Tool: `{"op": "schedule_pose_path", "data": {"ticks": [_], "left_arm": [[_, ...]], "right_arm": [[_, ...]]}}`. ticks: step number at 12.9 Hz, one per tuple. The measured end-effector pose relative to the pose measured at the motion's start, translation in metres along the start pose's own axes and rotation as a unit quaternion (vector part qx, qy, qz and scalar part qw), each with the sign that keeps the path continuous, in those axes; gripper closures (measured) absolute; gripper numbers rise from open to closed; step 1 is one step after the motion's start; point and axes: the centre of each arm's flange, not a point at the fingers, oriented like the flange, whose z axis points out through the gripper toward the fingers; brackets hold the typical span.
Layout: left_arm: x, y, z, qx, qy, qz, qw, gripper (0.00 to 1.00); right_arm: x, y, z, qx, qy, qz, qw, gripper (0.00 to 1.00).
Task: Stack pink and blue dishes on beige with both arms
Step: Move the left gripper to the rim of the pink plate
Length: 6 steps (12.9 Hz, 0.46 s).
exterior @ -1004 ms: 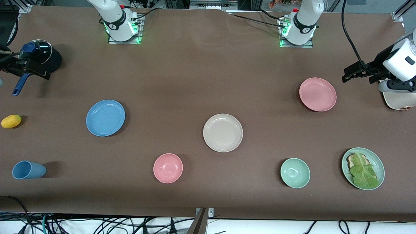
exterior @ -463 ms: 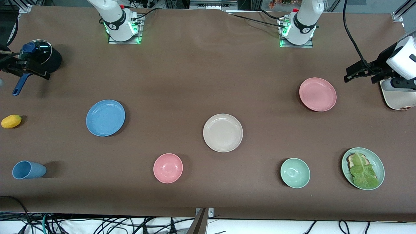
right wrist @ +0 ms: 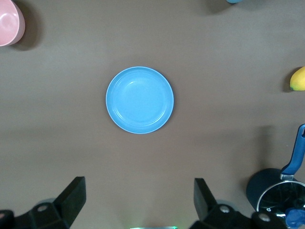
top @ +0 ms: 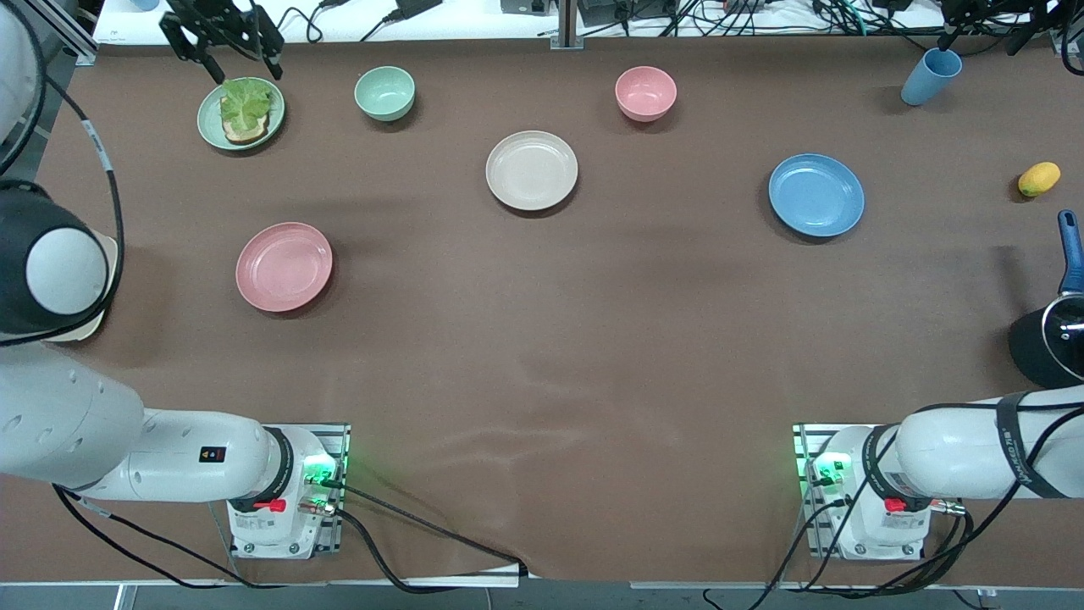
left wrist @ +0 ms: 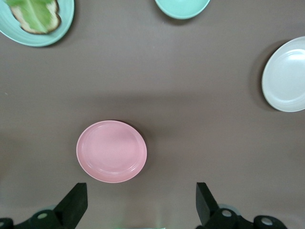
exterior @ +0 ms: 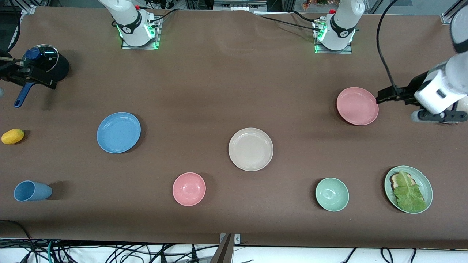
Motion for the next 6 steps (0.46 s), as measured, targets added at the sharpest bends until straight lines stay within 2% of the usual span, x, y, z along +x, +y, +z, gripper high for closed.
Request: {"op": "schedule_pose_path", "data": {"ticks": [3,6], "left_arm": [[0.016,-0.024,0.026,-0.008,-0.025,-0.02,0.999,0.0],[0.019,-0.065,0.046,-0.035,-0.031,-0.03,0.998,0.0]], "right_arm": [[0.0,0.0,0.0,0.0,0.0,0.0,1.0,0.0],[0.0,0.0,0.0,0.0,0.0,0.0,1.0,0.0]]}}
